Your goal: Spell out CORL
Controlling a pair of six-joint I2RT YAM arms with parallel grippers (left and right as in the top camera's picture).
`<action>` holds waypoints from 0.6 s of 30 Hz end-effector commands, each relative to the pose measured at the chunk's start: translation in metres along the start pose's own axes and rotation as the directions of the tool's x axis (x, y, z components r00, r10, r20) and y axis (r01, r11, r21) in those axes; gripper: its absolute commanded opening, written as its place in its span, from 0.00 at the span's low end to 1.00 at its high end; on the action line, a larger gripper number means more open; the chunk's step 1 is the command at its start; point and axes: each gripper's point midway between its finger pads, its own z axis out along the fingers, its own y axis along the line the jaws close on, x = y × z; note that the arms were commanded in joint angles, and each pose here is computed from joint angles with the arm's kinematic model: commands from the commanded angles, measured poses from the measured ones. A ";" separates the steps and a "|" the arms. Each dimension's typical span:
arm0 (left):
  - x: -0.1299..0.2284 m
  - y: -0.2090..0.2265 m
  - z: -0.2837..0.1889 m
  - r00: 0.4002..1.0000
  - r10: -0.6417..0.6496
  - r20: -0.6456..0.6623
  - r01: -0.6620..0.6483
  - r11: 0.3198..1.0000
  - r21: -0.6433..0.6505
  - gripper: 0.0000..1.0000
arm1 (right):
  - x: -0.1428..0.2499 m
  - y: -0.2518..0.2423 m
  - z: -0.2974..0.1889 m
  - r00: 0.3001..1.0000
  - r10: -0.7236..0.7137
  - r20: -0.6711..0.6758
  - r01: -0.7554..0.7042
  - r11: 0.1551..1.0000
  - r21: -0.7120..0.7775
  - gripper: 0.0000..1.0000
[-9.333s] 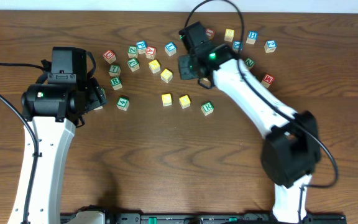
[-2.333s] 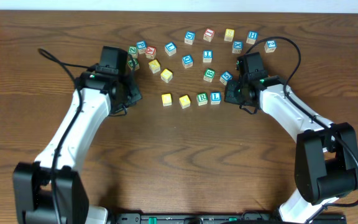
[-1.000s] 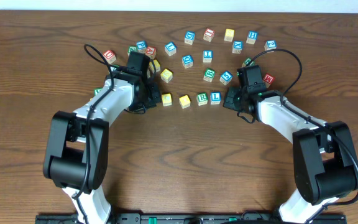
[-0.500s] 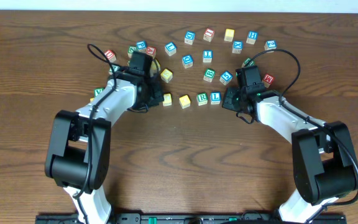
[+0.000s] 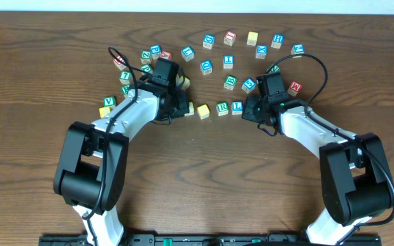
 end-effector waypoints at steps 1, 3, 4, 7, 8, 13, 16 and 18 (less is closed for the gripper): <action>0.007 -0.005 0.006 0.999 0.031 -0.018 -0.031 0.999 0.007 0.07 | 0.003 0.000 0.001 1.000 -0.005 0.001 0.005 1.000 0.005 0.07; 0.008 -0.008 0.007 0.999 0.039 -0.016 -0.039 0.999 0.011 0.07 | 0.002 0.001 0.002 1.000 -0.008 0.003 0.008 1.000 0.002 0.07; 0.008 -0.009 0.007 0.999 0.042 -0.016 -0.042 0.999 0.013 0.07 | 0.003 0.002 0.003 1.000 -0.009 0.002 0.009 1.000 0.001 0.07; 0.009 -0.014 0.008 0.998 0.053 -0.014 -0.053 0.998 0.018 0.07 | 0.004 0.008 0.005 0.999 -0.040 -0.007 0.040 0.999 -0.032 0.07; 0.010 -0.015 0.008 0.998 0.056 -0.014 -0.056 0.998 0.019 0.07 | 0.005 0.010 0.005 0.999 -0.048 -0.009 0.047 0.998 -0.042 0.07; 0.012 -0.021 0.009 0.997 0.071 -0.012 -0.071 0.997 0.026 0.07 | 0.004 0.013 0.005 0.998 -0.060 -0.005 0.059 0.997 -0.056 0.07; 0.012 -0.025 0.010 0.997 0.081 -0.007 -0.081 0.996 0.033 0.07 | 0.007 0.017 0.005 0.998 -0.068 -0.011 0.067 0.996 -0.066 0.07; 0.012 -0.028 0.010 0.996 0.089 -0.002 -0.089 0.995 0.038 0.07 | 0.009 0.020 0.005 0.997 -0.072 -0.014 0.071 0.995 -0.072 0.07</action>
